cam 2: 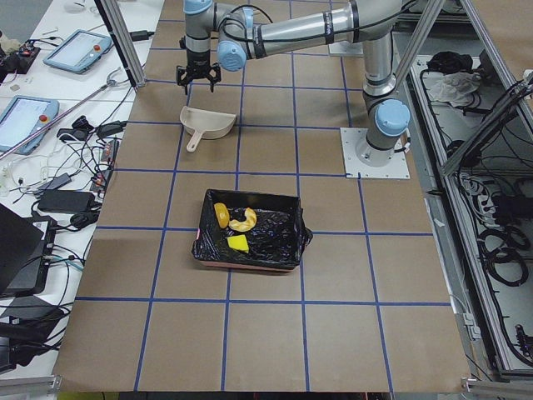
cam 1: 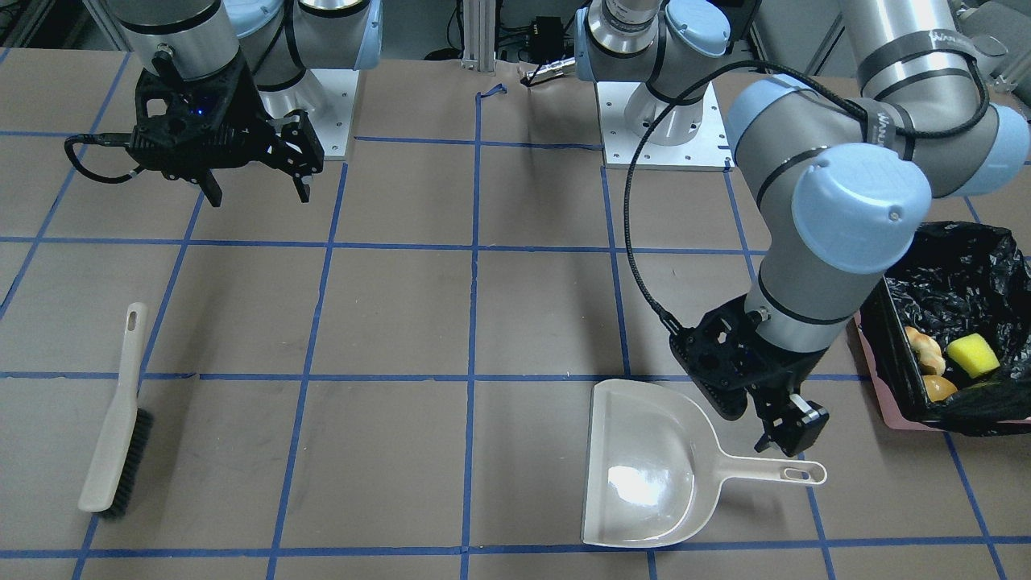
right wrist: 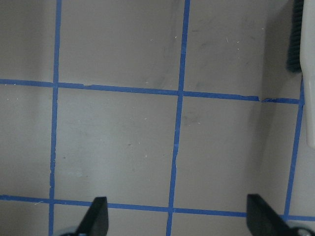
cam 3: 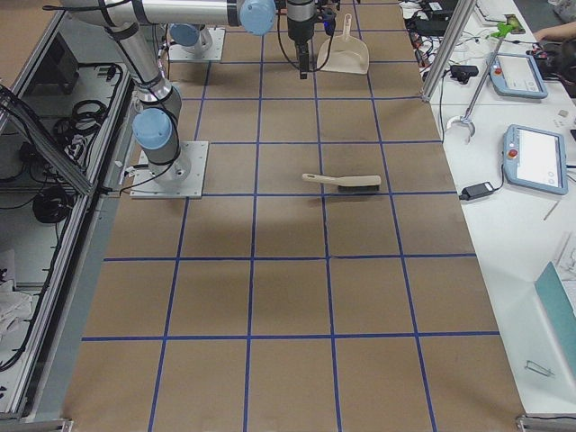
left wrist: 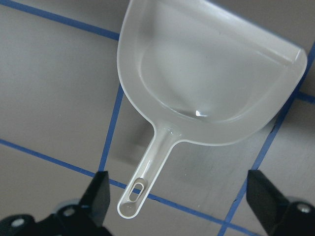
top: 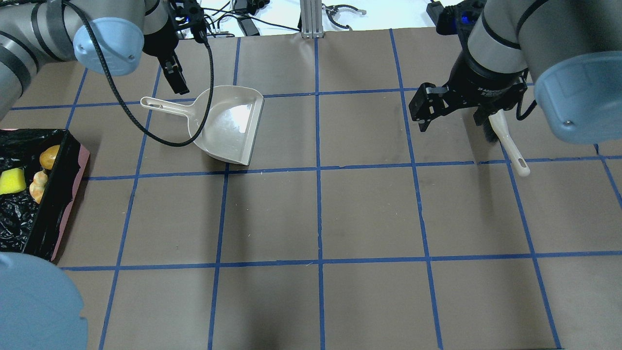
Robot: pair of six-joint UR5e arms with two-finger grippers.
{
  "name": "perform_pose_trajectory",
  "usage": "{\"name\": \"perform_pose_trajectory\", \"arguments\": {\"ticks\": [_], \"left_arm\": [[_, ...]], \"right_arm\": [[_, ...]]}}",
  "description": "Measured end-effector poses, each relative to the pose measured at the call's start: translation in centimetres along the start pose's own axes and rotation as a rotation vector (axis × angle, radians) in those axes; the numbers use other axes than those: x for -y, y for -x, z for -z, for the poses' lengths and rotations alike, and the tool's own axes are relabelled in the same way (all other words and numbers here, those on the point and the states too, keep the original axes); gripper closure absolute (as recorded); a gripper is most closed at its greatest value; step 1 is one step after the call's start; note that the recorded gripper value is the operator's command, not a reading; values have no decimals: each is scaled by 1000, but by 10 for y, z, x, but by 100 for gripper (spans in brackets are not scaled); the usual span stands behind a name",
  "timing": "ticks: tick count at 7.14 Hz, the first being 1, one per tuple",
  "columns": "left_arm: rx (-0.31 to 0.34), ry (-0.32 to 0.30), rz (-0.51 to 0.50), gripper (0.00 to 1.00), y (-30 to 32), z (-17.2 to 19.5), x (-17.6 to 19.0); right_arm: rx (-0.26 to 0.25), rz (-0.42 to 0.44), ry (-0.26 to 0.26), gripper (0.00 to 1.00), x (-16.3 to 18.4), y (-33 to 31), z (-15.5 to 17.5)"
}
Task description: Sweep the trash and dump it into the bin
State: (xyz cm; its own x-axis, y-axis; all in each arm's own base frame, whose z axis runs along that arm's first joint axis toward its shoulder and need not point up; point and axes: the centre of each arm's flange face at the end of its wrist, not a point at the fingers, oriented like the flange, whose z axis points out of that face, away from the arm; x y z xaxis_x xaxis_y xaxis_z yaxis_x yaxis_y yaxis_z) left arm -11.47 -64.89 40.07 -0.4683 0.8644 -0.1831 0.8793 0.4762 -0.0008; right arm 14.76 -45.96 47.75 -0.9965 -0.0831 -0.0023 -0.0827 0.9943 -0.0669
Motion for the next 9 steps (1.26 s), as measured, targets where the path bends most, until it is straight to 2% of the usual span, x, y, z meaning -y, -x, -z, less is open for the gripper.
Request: {"name": "perform_pose_trajectory", "arguments": {"ticks": [1, 3, 4, 5, 7, 9], "left_arm": [[-5, -24, 173, 0, -15, 22, 2], [-61, -51, 549, 0, -48, 69, -7], [-92, -46, 731, 0, -66, 92, -13], [-116, -28, 864, 2, -84, 113, -21], [-162, 39, 993, 1, -126, 131, -36], [-172, 68, 1035, 0, -160, 126, -41]], "right_arm": [[0, 0, 8, 0, -1, 0, 0], [-2, -2, 13, 0, -2, -1, 2], [-2, -5, 11, 0, -1, -1, 3], [-5, -11, 9, 0, -1, -2, 3], [-10, -14, -3, 0, -2, -3, 7], [-15, -7, -7, 0, -5, -3, 10]]}}
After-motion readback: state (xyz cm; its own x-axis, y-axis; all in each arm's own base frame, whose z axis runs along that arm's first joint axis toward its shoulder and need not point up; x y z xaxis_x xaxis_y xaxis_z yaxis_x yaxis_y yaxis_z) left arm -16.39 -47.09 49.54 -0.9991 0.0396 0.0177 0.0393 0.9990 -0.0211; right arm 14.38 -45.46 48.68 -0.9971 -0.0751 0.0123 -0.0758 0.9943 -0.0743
